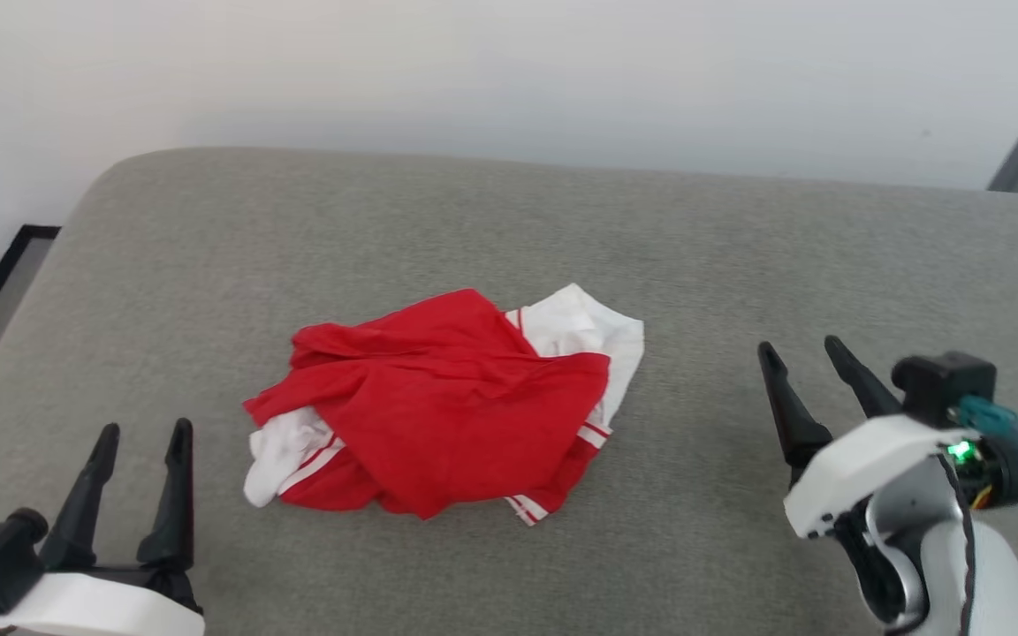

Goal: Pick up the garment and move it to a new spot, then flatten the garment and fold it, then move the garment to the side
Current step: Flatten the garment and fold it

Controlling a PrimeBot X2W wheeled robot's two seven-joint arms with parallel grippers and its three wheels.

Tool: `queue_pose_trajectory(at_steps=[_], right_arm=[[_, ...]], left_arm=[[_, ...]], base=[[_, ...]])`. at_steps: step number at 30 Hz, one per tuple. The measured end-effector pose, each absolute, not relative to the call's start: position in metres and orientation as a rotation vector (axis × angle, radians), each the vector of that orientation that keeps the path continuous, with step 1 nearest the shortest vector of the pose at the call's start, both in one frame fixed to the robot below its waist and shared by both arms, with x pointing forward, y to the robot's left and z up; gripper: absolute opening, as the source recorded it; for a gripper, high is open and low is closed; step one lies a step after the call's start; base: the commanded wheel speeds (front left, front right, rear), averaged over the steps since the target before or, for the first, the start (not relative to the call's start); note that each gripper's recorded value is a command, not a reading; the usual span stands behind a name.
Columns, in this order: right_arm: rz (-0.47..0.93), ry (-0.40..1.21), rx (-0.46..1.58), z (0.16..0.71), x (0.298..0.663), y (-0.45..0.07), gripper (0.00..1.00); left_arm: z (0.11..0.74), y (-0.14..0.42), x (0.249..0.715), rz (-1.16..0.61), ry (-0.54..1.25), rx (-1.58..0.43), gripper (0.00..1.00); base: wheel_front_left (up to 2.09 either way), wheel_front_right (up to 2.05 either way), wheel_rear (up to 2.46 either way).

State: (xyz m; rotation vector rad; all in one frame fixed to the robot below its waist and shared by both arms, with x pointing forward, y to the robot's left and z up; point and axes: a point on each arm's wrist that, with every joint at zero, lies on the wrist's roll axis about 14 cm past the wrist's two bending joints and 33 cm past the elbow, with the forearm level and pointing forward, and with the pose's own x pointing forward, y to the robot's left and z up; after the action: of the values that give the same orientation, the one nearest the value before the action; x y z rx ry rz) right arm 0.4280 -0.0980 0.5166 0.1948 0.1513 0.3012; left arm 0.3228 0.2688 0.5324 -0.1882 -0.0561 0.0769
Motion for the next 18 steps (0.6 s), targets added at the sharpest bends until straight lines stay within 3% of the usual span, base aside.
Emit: queue_pose_trajectory(at_steps=[18], right_arm=[[0.536, 0.472, -0.058, 0.471, 0.489, -0.027, 1.0]], left_arm=[[0.529, 0.283, 0.302, 0.176, -0.123, -0.19, 1.0]], base=[[0.0, 0.0, 0.0]])
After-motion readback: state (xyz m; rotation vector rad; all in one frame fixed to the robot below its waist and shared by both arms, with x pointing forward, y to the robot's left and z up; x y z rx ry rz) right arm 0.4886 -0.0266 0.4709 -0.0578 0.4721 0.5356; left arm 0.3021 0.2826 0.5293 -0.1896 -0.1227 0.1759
